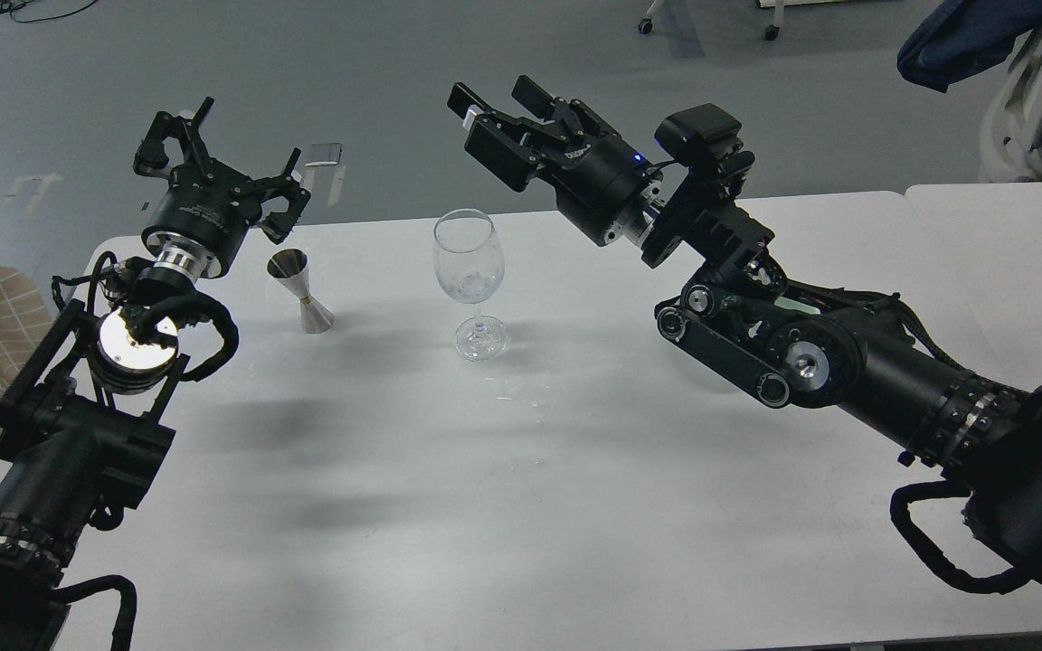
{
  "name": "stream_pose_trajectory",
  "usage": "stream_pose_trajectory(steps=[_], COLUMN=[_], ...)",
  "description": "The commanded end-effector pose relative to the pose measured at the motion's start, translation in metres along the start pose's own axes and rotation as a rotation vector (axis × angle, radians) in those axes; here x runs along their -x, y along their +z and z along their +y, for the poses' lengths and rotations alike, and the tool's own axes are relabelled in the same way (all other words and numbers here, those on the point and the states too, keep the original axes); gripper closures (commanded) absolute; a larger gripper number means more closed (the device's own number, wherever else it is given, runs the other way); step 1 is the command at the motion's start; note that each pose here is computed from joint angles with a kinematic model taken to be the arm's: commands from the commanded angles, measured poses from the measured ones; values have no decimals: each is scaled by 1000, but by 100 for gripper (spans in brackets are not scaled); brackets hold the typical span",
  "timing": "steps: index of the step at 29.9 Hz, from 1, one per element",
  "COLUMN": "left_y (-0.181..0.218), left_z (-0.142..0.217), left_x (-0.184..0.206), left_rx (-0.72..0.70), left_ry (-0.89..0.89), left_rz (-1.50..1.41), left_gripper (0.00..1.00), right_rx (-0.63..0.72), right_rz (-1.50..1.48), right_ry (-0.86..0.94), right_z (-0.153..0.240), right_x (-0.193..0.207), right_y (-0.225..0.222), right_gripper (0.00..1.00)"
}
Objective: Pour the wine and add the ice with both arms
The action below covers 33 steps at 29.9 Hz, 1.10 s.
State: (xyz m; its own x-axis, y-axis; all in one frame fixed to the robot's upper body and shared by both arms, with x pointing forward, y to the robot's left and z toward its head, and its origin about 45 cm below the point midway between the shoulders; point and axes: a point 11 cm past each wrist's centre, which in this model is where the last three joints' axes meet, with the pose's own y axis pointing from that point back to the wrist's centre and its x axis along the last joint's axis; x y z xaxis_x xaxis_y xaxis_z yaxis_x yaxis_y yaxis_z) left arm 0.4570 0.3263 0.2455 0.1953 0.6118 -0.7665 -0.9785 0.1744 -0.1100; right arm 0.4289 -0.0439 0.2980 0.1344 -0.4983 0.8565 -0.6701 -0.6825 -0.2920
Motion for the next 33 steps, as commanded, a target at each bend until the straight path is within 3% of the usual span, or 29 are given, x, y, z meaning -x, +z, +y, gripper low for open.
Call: stream_pose_trajectory(steps=[1,10,17,23,29,33], left_y=[4,8,18,6,-9,-13], left_z=[-1,-9,-7,-10,-13,-12], left_x=[2,14,23,29,28,18], left_rx=[35,24,147,102,64,47], left_ry=[-10,-46,-123,-151,-111,-63], left_rz=[34,25,29,43,76,51], left_gripper=[3,3,2,2,2,2], right_rx=[-6,49,138,204,314,392], right_rz=[-17,-105,-433,-729,-1050,-1169], right_ry=[132,163,283,422,595,707], right_z=[0,-15,-51,-60,-37,-8], right_x=[-21,-54,-121,-156,-178,-167], right_y=[-6,6,22,36,92,127], right_gripper=[0,0,0,0,0,0])
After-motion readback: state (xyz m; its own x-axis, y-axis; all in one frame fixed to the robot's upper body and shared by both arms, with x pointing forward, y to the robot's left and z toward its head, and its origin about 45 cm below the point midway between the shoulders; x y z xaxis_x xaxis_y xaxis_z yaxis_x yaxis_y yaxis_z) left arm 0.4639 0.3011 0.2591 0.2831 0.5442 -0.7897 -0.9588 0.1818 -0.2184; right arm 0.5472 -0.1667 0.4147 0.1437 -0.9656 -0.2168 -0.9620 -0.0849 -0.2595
